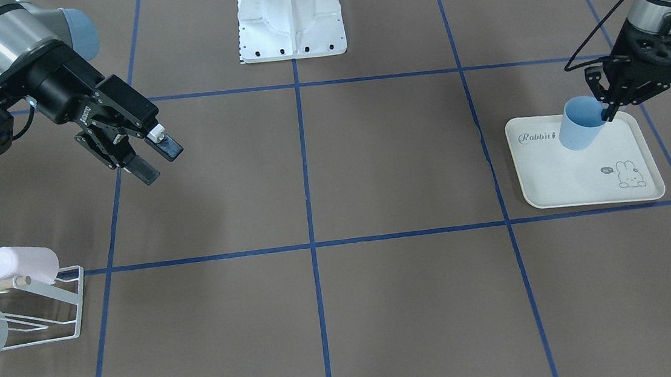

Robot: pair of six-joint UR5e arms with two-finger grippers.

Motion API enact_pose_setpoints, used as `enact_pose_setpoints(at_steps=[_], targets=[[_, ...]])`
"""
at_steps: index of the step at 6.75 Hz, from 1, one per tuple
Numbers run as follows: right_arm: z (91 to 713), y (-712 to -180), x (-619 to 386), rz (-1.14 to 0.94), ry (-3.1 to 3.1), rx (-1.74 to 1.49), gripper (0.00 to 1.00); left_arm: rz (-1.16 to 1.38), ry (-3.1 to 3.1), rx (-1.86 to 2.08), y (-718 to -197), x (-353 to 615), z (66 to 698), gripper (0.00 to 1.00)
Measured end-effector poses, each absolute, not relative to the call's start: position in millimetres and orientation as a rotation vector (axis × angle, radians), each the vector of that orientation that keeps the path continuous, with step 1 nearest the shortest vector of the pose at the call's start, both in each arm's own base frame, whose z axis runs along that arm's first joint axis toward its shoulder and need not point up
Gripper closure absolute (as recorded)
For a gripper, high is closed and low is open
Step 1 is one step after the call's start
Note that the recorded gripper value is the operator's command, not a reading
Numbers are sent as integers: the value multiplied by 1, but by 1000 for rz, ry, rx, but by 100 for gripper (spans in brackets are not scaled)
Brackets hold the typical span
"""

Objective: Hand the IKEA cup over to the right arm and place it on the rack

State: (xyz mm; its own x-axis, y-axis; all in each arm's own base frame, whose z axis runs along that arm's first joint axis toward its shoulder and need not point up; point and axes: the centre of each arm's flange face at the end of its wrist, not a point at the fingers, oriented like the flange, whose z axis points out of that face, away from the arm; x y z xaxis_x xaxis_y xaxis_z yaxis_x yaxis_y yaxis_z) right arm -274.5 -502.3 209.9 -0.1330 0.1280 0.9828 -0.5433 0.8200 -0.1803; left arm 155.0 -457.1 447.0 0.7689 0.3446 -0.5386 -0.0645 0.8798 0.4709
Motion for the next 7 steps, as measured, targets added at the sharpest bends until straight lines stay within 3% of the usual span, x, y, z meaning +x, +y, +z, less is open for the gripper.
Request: enact_pose_setpoints(at_steps=[4, 7], targets=[[213, -505, -277, 622, -1597, 366, 0, -321, 852, 454, -540, 164, 333, 100], [212, -506, -282, 643, -1599, 380, 0, -760, 1180, 328, -560, 208, 290, 100]])
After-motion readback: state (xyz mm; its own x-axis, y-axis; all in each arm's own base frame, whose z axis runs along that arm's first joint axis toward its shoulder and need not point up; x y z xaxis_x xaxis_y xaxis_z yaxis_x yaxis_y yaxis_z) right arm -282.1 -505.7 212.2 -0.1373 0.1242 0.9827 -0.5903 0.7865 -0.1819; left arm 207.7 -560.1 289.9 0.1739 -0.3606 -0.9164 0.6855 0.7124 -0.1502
